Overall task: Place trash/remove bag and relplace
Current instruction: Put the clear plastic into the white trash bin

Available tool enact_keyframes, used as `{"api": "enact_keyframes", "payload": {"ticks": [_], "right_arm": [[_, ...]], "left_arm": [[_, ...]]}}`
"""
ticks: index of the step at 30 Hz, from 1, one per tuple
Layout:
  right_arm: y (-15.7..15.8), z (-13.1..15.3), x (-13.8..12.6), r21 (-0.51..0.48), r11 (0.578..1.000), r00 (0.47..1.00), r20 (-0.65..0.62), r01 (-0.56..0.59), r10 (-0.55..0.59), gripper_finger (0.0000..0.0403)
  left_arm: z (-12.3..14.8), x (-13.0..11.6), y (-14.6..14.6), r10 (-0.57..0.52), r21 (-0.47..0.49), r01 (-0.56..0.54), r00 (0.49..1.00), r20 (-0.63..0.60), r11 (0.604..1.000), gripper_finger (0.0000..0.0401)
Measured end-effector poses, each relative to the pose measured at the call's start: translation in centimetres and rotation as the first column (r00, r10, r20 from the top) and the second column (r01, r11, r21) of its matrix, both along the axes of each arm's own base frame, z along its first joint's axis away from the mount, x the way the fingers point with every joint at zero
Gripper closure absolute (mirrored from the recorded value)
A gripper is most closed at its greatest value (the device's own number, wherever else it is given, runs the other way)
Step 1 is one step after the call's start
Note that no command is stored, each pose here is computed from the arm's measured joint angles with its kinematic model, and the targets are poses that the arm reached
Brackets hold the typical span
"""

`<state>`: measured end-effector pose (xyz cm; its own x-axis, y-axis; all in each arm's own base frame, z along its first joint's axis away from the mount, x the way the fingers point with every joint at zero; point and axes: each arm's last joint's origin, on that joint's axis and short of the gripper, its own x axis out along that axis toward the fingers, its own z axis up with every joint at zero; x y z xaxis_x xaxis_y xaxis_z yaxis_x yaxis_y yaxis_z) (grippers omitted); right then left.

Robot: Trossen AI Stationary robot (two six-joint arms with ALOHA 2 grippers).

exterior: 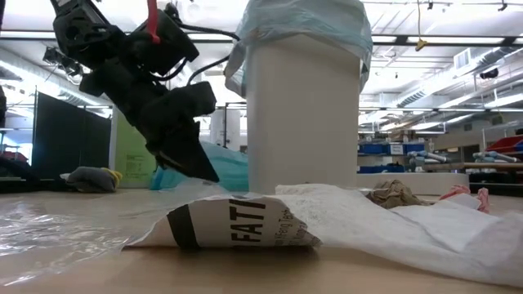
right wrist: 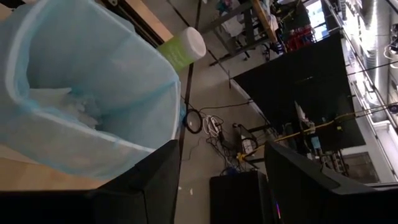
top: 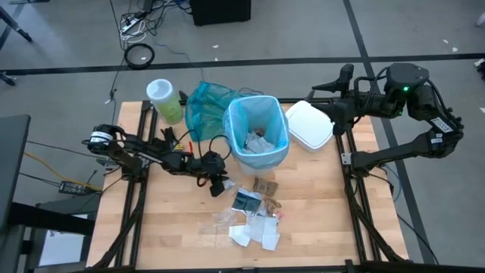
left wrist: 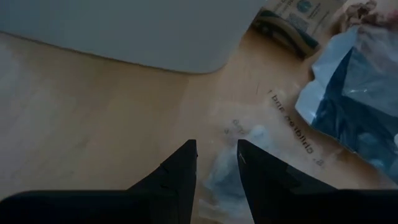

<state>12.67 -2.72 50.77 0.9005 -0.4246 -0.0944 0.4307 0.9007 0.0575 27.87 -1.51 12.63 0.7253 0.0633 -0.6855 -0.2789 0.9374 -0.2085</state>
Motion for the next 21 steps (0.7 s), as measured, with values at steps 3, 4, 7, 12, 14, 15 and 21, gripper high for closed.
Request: {"api": "enact_keyframes", "payload": {"ticks": [3, 4, 7, 12, 14, 15, 21], "right_arm": [[0.00, 0.00, -0.01, 0.000, 1.000, 1.000, 0.000, 0.000, 0.000, 0.0181], [0.01, 0.01, 0.00, 0.002, 1.000, 1.000, 0.001, 0.000, 0.000, 0.0181], [0.00, 0.00, 0.01, 0.017, 1.000, 1.000, 0.008, 0.000, 0.000, 0.0181], [0.03, 0.00, 0.02, 0.026, 1.000, 1.000, 0.012, -0.006, 0.006, 0.0186], [0.02, 0.00, 0.02, 0.026, 1.000, 1.000, 0.012, -0.006, 0.005, 0.0190], [0.02, 0.00, 0.01, 0.026, 1.000, 1.000, 0.012, -0.006, 0.005, 0.0192], [0.02, 0.00, 0.01, 0.025, 1.000, 1.000, 0.012, -0.006, 0.005, 0.0206]], "left_arm": [[-0.60, 0.13, -0.09, -0.020, -0.020, 0.020, 1.000, -0.017, 1.000, 0.0275], [-0.79, 0.14, -0.11, -0.023, -0.024, 0.023, 0.999, -0.024, 0.999, 0.0275], [-1.10, 0.18, -0.06, -0.004, -0.047, 0.002, 0.999, -0.034, 0.999, 0.0278], [-1.05, 0.25, 0.28, 0.037, -0.087, -0.039, 0.999, -0.027, 0.995, 0.0337], [-1.00, 0.32, 0.37, 0.032, -0.103, -0.034, 0.999, -0.018, 0.994, 0.0376], [-0.97, 0.35, 0.41, 0.028, -0.109, -0.029, 1.000, -0.015, 0.994, 0.0387], [-0.69, 0.35, 0.47, 0.051, -0.169, -0.051, 0.999, -0.002, 0.984, 0.0396]]}}
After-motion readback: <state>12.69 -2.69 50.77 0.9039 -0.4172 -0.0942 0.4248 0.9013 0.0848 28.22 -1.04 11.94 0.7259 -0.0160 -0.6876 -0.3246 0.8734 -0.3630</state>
